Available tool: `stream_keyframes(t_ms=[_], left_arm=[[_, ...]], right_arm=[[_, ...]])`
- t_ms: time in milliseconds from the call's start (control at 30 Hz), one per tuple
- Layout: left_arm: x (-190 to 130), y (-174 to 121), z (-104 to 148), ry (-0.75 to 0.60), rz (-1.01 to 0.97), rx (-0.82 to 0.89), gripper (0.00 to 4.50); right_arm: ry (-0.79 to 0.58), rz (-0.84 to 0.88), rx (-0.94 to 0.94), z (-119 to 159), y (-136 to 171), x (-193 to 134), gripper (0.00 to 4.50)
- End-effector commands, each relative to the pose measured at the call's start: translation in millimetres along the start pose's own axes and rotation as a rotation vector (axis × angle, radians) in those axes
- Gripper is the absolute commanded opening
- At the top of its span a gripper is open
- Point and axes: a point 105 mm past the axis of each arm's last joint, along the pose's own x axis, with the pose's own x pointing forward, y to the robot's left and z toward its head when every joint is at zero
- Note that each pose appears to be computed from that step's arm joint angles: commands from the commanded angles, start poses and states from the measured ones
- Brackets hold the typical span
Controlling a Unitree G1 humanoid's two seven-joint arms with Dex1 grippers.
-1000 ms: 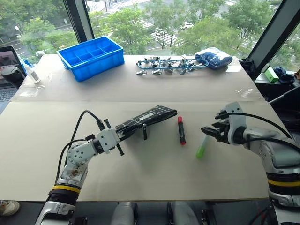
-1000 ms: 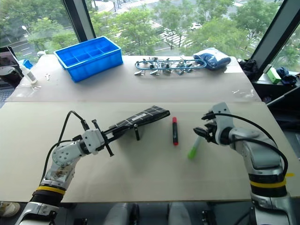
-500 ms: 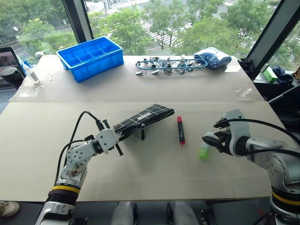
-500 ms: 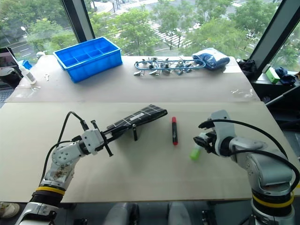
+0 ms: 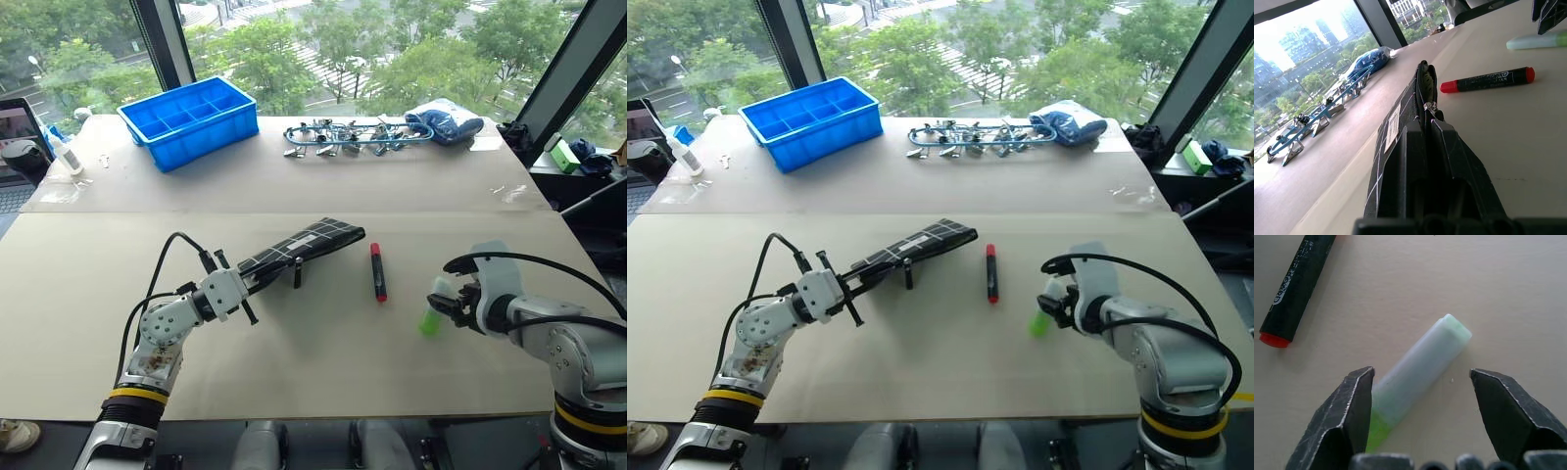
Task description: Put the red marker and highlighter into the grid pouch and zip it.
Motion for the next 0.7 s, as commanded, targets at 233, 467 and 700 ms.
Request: stream_keyframes(t_ms=[233, 467, 700], left_arm=[[4, 8, 8, -0.035, 0.007, 0.034, 0.00], [2, 8, 8, -0.034, 0.002, 0.038, 0.00], [3, 10, 9, -0.036, 0.002, 0.045, 0.00]], right_arm=[[0.004, -0.057, 0.014, -10, 1, -2, 4.42], [0.033, -0.019, 0.031, -26, 19, 2, 4.42], [0.063, -0.045, 0.012, -32, 18, 8, 3.36]])
